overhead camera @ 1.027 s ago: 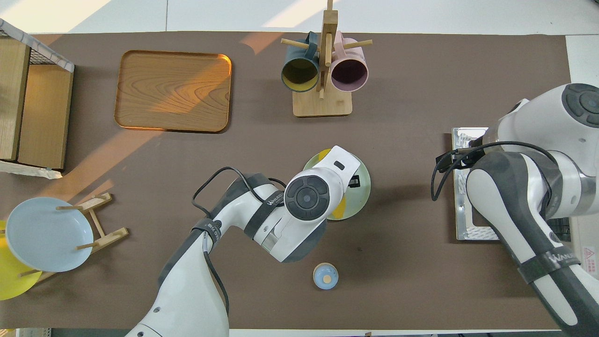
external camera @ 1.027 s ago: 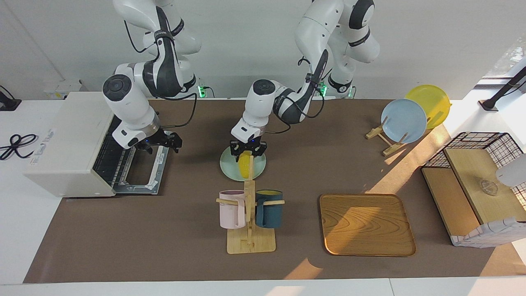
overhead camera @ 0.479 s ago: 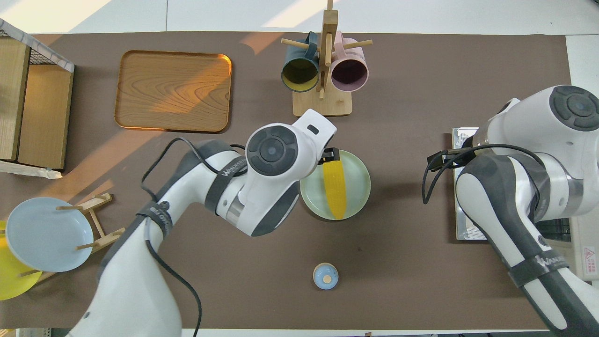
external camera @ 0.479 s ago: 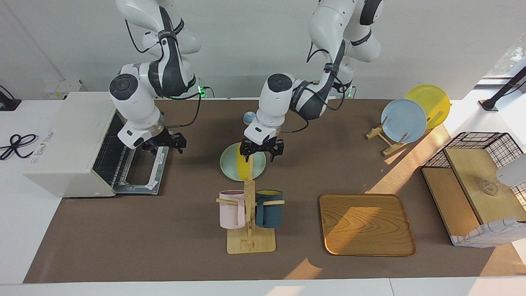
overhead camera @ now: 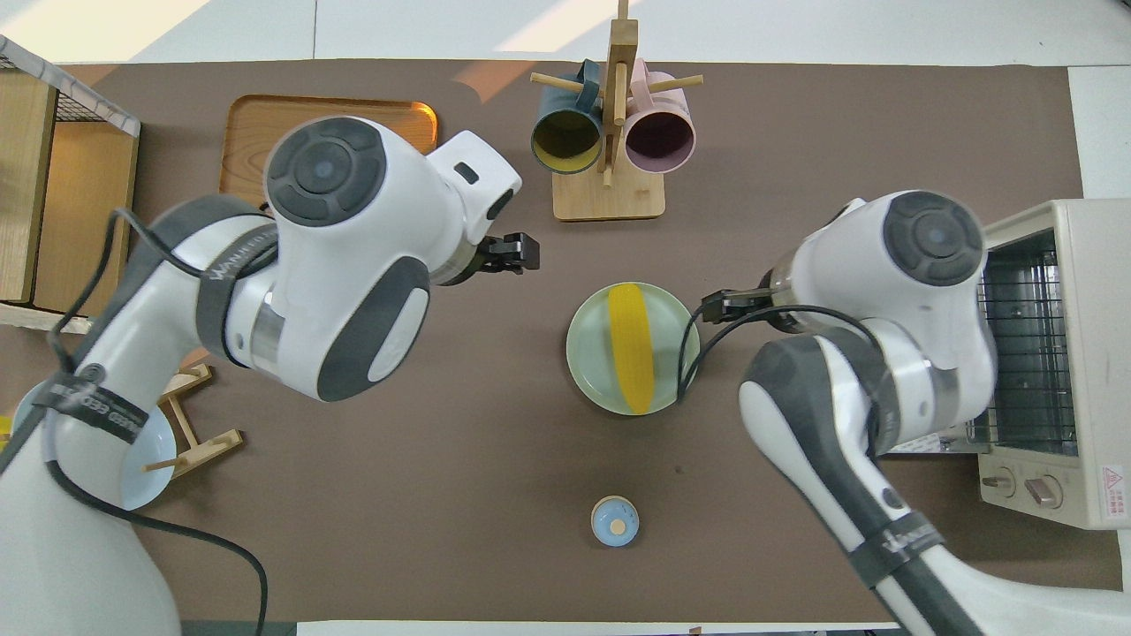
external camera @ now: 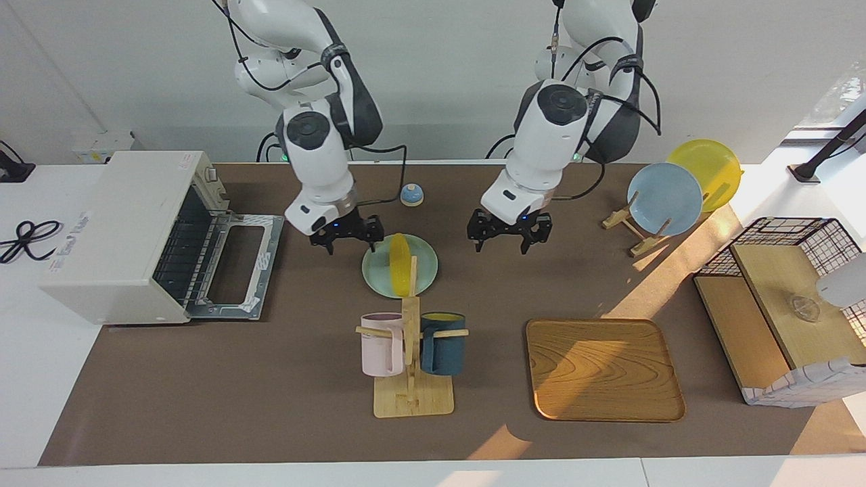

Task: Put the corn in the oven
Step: 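Withdraw the left gripper while the right gripper reaches the corn on the plate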

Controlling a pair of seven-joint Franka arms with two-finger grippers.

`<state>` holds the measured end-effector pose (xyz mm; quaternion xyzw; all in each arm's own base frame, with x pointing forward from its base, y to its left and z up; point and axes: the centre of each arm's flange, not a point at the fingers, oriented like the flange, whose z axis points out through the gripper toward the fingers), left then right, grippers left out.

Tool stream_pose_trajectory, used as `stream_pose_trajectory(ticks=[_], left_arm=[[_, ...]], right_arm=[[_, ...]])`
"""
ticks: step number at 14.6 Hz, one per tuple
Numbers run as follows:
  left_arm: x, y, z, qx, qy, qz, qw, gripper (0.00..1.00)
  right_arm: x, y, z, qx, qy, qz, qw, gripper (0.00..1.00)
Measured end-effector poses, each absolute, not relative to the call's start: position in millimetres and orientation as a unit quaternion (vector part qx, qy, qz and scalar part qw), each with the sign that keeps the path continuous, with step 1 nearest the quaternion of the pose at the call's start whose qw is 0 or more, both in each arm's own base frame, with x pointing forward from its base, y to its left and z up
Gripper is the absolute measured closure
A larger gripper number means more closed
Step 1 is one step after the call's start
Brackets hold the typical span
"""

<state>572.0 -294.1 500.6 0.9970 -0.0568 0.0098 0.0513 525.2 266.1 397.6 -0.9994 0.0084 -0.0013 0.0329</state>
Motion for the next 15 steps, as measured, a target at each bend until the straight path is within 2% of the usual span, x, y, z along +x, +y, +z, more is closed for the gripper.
stream_pose_trajectory(ticks=[2,5,7,8,13,14,15], left_arm=[[585,-257,510,0.996,-0.075,0.001,0.047,0.00],[594,-196,528,0.994,-0.104,-0.007,0.044,0.00],[594,-139,550,0.991,-0.124,-0.010,0.044,0.00],[593,-123,556,0.990,-0.132,-0.011,0.041,0.00],[581,-84,578,0.986,-0.163,-0.022,0.007,0.00],[579,-82,581,0.986,-0.164,-0.022,0.004,0.00],[577,-80,583,0.986,-0.165,-0.022,0.003,0.00]], right_arm=[[510,331,394,-0.999,0.008,-0.001,0.035,0.00],[483,396,357,-1.000,0.005,0.007,0.029,0.00],[479,409,319,-1.000,0.001,0.014,0.022,0.32],[479,409,313,-1.000,0.001,0.018,0.019,0.40],[478,405,306,-1.000,0.002,0.020,0.014,0.50],[478,403,304,-1.000,0.002,0.020,0.012,0.57],[477,402,302,-1.000,0.003,0.021,0.011,0.71]])
